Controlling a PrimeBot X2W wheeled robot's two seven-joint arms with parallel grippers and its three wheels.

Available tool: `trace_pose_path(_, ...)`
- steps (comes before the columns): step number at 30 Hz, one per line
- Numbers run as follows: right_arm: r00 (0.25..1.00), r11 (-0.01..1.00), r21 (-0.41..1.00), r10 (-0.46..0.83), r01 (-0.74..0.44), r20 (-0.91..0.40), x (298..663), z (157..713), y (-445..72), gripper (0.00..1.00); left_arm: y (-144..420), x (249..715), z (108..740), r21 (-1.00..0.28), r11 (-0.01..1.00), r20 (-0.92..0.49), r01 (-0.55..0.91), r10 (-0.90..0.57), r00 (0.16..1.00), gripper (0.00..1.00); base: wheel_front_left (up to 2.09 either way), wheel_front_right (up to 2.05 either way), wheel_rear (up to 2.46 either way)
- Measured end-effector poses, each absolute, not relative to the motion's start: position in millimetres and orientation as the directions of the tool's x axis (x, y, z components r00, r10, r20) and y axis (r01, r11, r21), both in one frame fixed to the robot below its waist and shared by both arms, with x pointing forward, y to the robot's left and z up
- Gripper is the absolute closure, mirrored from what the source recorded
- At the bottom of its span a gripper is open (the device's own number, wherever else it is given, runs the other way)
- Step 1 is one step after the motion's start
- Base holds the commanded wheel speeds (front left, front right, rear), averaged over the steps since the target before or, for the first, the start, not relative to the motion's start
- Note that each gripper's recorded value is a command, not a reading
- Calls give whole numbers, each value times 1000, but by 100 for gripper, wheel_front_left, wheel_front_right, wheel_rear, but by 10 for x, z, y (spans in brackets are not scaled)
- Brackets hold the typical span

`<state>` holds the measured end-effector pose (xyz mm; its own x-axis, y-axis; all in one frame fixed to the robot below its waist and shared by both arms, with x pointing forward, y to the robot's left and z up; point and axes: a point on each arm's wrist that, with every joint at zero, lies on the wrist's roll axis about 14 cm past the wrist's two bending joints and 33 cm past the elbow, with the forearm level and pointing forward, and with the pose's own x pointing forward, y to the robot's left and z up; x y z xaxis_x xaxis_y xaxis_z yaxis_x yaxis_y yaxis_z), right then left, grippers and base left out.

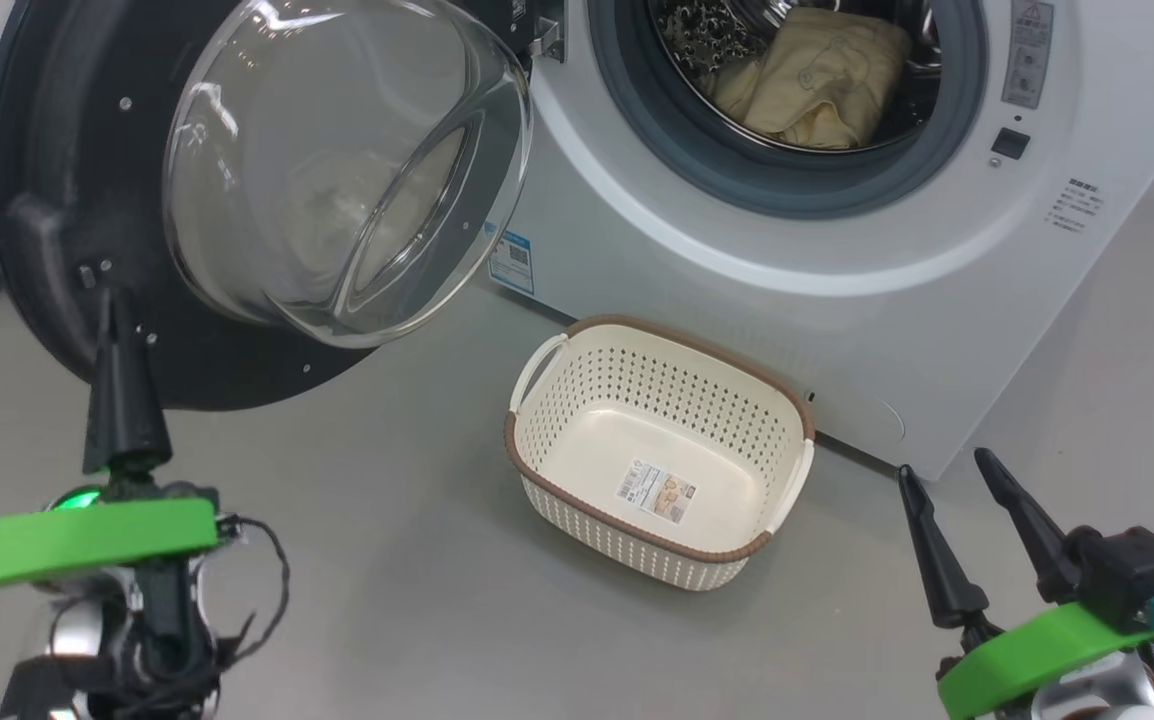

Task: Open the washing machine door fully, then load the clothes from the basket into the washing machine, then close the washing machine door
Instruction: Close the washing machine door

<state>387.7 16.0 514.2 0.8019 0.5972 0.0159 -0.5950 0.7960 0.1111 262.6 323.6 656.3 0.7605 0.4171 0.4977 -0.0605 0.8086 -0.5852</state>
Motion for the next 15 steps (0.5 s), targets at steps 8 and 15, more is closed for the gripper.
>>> trace_pose_path(8, 814, 808, 107, 580, -579, 23, 3896, 5176, 92, 0, 3626, 2598, 6849, -769, 622, 519, 145, 476, 710, 100, 0, 0, 0)
trace_pose_path(15, 832, 827, 109, 555, -551, -1, 3886, 5120, -32, 0, 3985, 2591, 6963, -828, 514, 504, 223, 511, 696, 100, 0, 0, 0)
